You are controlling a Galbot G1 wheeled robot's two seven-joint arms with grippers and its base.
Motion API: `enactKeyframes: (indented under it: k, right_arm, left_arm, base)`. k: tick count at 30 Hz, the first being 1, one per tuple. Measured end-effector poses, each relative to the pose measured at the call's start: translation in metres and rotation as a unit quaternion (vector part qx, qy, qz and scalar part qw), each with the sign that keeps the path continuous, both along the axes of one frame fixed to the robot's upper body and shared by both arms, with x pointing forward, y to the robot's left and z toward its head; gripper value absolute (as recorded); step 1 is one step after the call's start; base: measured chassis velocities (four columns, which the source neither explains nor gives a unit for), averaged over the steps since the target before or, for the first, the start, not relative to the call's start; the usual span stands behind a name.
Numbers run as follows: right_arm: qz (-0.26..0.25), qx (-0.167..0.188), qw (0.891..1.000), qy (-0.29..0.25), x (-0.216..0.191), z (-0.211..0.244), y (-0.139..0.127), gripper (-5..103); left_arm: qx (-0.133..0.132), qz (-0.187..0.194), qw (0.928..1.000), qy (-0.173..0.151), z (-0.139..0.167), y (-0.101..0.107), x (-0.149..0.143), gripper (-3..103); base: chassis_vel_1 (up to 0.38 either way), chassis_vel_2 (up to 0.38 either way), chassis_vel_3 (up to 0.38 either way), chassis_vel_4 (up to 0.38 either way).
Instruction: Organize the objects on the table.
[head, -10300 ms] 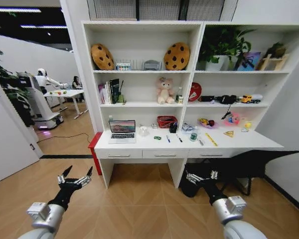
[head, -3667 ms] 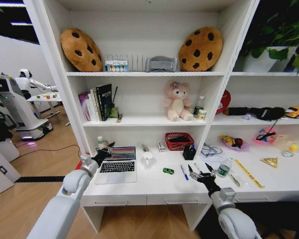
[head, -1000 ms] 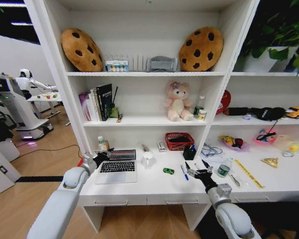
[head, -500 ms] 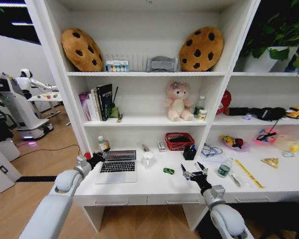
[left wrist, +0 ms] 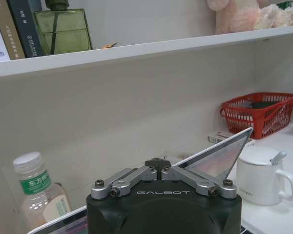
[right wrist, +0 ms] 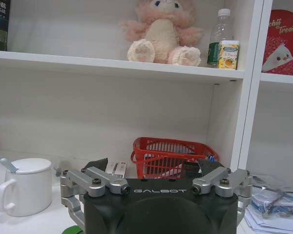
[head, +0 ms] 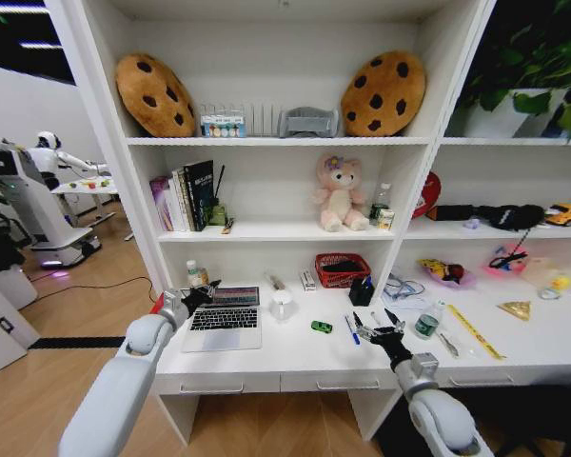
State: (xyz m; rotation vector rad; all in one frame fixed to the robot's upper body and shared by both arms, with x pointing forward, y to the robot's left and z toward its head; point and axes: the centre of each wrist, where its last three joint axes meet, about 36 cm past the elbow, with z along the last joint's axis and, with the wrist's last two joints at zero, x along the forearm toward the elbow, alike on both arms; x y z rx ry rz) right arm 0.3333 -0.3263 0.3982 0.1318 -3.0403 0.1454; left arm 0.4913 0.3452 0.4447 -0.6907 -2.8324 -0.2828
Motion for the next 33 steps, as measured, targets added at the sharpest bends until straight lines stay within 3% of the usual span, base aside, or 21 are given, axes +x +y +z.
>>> enactKeyframes:
  k: [6,11,15,20,24,30,33]
  right_arm:
    - [0.005,0.001,1.000,0.005,0.004,-0.005,0.004,100]
    - [0.010,-0.003,1.000,0.012,0.004,-0.012,0.006,100]
    - [0.012,-0.002,1.000,0.015,0.004,-0.015,0.007,100]
    - [0.017,-0.003,1.000,0.016,0.005,-0.016,0.007,100]
    - [0.018,-0.011,1.000,0.015,0.006,-0.017,-0.001,100]
    - [0.015,-0.017,1.000,0.014,0.006,-0.015,-0.009,100]
    - [0.015,-0.016,1.000,0.012,0.006,-0.012,-0.011,100]
  left_arm:
    - [0.018,-0.006,0.9998,-0.011,0.002,0.018,-0.018,0]
    - [0.024,-0.037,0.9988,-0.020,0.008,0.033,-0.034,0]
    - [0.022,-0.023,0.9992,-0.024,0.008,0.035,-0.035,0]
    - [-0.003,0.000,0.9995,-0.030,0.004,0.019,-0.013,0]
    - [-0.009,0.000,0.9996,-0.028,-0.002,0.004,0.000,0]
    - [-0.006,-0.011,0.9997,-0.021,-0.008,-0.007,0.003,0]
    - [0.008,-0.030,0.9994,-0.015,-0.009,-0.004,-0.002,0]
  base:
    - [0.000,0.000,0.000,0.000]
    - [0.000,0.000,0.000,0.000]
    - [0.000,0.000,0.000,0.000]
    - [0.000,0.000,0.000,0.000]
    - [0.000,0.000,0.000,0.000]
    - [0.000,0.000,0.000,0.000]
    - [0.000,0.000,0.000,0.000]
